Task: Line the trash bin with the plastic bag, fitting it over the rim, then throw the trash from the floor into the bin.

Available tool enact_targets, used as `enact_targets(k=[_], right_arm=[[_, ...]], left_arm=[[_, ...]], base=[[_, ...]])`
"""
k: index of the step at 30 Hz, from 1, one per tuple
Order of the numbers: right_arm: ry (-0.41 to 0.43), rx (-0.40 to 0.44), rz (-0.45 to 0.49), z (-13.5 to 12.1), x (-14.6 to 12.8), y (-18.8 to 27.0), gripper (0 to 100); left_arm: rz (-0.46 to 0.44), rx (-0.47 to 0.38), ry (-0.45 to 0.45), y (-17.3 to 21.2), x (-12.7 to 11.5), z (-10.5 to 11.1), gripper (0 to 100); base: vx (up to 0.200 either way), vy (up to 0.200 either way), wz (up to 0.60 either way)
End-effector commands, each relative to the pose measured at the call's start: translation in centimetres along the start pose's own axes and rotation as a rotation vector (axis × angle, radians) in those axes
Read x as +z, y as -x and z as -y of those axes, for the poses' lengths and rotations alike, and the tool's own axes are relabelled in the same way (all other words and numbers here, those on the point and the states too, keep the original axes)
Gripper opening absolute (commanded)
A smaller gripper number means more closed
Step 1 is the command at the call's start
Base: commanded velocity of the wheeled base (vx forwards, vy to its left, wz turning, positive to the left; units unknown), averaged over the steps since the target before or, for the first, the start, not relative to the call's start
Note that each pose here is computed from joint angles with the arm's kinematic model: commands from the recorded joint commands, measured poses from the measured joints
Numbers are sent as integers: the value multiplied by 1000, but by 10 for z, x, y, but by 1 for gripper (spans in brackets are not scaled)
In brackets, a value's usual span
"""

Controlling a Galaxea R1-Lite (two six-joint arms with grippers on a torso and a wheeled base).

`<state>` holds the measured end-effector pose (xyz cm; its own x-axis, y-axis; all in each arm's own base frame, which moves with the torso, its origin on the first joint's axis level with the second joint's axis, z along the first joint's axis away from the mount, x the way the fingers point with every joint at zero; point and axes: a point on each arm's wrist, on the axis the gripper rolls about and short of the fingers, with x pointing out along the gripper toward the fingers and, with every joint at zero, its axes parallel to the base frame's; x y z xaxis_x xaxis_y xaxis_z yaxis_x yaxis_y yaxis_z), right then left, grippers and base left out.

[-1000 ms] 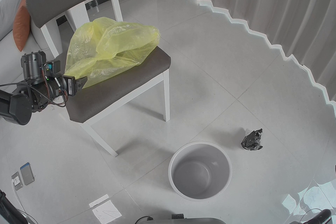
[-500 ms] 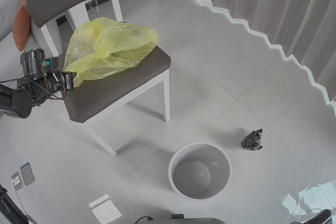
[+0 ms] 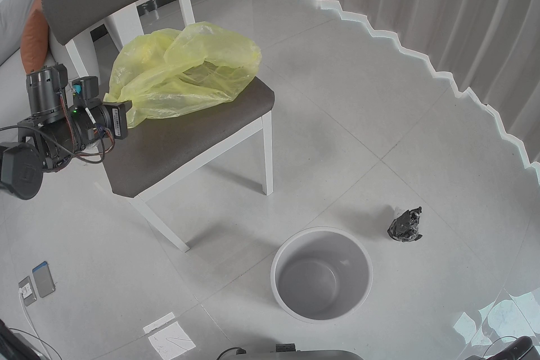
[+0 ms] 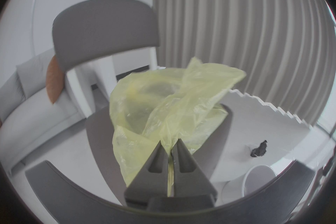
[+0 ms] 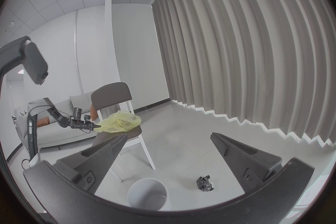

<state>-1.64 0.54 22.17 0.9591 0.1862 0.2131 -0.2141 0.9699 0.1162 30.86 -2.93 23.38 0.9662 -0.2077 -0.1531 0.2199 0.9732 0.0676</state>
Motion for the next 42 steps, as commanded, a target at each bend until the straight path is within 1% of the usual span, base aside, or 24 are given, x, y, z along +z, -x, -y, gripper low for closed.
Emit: enact_targets(k=[1,4,5,6,9,13,14,15,18,22,23,24,26,30,33,39,40,42], right_arm=[[31,-12,-90,6,32,-49,100],[57,-13,-123,8,36,-65,100],[57,-13,-123,8,36,-65,100],[74,-6,-150,10,38,-77,100],[87,10,-189,13,39,-95,100],[71,89,-234,9,41,-118,100],[70,95,-238,9,41,-120,100],[64,119,-262,7,40,-129,100],[56,132,-304,7,39,-146,100],[52,139,-326,7,41,-165,100],[52,139,-326,7,41,-165,100],[51,140,-337,7,40,-172,100],[50,142,-340,7,40,-175,100],[46,163,-363,4,37,-180,100],[40,169,-405,3,33,-189,100],[38,196,-433,-2,34,-200,100],[38,202,-458,-3,32,-203,100],[44,209,-476,-4,31,-206,100]], left_arm=[[132,-135,-148,58,28,44,0],[176,-171,-238,69,35,53,0],[176,-171,-238,69,35,53,0],[213,-211,-273,77,41,62,0],[256,-296,-309,92,48,73,0],[290,-391,-379,113,55,86,0],[294,-400,-384,115,56,87,0],[310,-437,-409,123,60,93,0],[313,-491,-442,135,65,100,0],[291,-572,-488,147,63,107,0],[291,-572,-488,147,63,107,0],[284,-599,-508,149,61,111,0],[279,-615,-521,149,59,114,0],[277,-630,-523,148,59,117,0],[290,-660,-525,151,60,121,0],[306,-699,-544,152,59,125,0],[313,-707,-551,153,59,126,0],[320,-716,-554,154,60,128,0]], base=[[0,0,0],[0,0,0],[0,0,0],[0,0,0],[0,0,0],[0,0,0],[0,0,0],[0,0,0],[0,0,0],[0,0,0],[0,0,0],[0,0,0],[0,0,0],[0,0,0],[0,0,0],[0,0,0],[0,0,0],[0,0,0]])
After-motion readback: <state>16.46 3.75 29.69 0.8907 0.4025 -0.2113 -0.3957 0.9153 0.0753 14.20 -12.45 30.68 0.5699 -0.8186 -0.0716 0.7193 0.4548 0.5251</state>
